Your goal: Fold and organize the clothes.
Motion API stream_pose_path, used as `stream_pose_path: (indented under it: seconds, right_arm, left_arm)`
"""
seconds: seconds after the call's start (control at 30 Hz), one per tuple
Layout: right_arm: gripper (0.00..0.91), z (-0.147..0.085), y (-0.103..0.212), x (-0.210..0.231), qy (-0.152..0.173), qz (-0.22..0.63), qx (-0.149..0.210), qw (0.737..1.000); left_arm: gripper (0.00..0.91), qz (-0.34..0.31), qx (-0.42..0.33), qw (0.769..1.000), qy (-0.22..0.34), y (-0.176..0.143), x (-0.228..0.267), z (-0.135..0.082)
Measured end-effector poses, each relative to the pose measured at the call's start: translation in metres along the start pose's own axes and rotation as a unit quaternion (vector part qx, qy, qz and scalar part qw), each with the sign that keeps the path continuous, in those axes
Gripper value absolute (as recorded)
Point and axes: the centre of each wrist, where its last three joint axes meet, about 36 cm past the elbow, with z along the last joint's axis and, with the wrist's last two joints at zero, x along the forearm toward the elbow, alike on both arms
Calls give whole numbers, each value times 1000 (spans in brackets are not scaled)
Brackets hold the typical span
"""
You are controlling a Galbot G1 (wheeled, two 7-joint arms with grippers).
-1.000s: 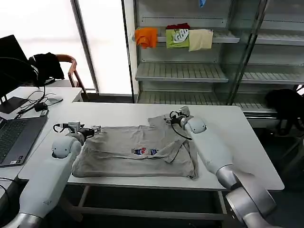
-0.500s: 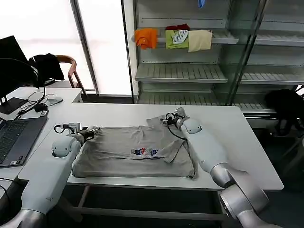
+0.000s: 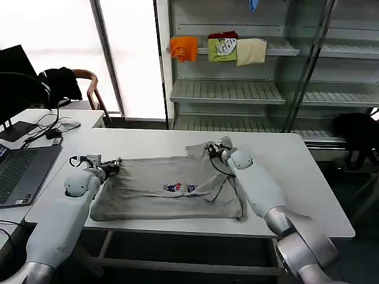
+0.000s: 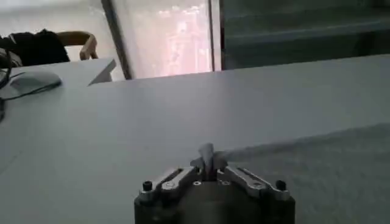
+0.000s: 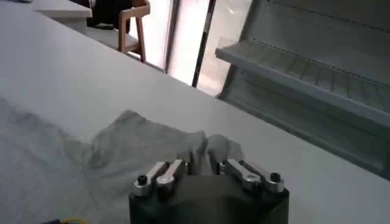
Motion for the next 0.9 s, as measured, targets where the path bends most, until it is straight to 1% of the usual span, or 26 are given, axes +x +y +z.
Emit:
stream_pose_path:
  seconds: [0.13,0.33,0.4,0.7,0.9]
  right_arm:
    - [0,1,0,2,-6,-2,-2,1000]
    - [0,-1,4,8,-29,-7,-2,1000]
    - [0,-3,5,10,-36,-7,0,999]
    - [0,-15,7,28,-76,-1,1,997]
    - [0,-23,5,46,-106,6,-7,994]
  left_arm:
    - [10,2,-1,1000,-3,-1,1,-2]
    - [10,8,0,1000,-11,-1,4,-4]
    - [20,9,0,1000,-16,-1,6,-6]
    - [10,11,4,999,-33,2,17,-10]
    - [10,14,7,999,-50,2,30,-13]
